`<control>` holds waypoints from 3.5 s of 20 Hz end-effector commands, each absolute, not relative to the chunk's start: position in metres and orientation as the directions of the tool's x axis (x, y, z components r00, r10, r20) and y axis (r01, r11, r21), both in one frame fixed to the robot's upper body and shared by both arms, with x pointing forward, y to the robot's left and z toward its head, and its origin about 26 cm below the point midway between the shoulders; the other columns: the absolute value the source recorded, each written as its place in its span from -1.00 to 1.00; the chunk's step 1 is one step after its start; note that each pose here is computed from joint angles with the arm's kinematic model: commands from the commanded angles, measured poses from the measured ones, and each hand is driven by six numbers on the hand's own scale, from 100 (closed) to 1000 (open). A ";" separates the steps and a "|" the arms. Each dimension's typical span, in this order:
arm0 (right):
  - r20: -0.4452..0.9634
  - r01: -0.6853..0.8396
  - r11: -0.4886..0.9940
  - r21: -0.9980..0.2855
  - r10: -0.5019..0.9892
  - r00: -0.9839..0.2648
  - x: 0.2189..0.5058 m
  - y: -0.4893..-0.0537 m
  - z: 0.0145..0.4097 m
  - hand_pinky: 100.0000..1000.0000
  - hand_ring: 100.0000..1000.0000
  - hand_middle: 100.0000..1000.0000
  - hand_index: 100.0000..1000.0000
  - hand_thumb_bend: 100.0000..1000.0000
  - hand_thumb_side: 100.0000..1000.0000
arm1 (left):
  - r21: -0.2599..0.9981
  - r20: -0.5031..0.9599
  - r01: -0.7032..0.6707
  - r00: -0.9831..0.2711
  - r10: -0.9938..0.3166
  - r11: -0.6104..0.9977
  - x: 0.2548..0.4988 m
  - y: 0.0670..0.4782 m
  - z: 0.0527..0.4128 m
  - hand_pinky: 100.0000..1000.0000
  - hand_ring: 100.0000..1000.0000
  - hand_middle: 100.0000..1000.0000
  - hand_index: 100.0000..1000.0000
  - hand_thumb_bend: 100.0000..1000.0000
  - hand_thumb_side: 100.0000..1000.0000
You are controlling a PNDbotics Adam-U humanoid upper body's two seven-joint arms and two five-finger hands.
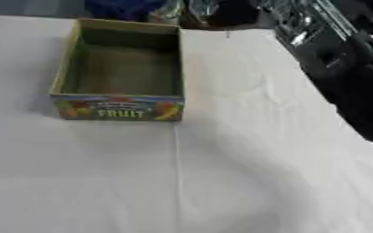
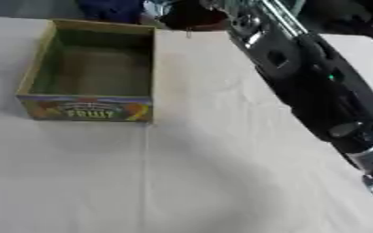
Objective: Pick up objects on the table and place them in the box.
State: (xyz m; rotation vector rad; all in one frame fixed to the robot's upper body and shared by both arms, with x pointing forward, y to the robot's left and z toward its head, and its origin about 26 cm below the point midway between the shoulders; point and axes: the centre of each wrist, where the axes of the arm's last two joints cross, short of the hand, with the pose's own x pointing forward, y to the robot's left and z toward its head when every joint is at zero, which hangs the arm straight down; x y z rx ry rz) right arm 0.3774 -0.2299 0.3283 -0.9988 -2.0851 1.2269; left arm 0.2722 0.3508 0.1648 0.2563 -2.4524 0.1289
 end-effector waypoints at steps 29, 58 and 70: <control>-0.306 0.332 -0.115 -0.936 0.733 -0.608 0.440 -0.166 0.280 0.50 0.52 0.13 0.52 -1.00 0.14 | -0.019 0.561 -0.144 -0.820 -0.109 0.989 0.280 0.340 0.188 -0.23 -0.26 -0.17 0.12 -1.00 0.49; -0.348 0.492 -0.018 -0.870 0.730 -0.589 0.400 -0.189 0.339 0.64 0.76 0.50 0.90 -0.28 0.41 | -0.012 0.573 -0.174 -0.808 -0.135 0.985 0.278 0.345 0.188 -0.23 -0.26 -0.18 0.12 -1.00 0.50; 0.036 0.420 0.487 -0.766 0.684 -0.728 0.295 -0.237 0.380 0.67 0.68 0.35 0.88 -0.57 0.53 | -0.029 0.581 -0.205 -0.800 -0.150 0.978 0.275 0.349 0.184 -0.23 -0.26 -0.18 0.12 -1.00 0.49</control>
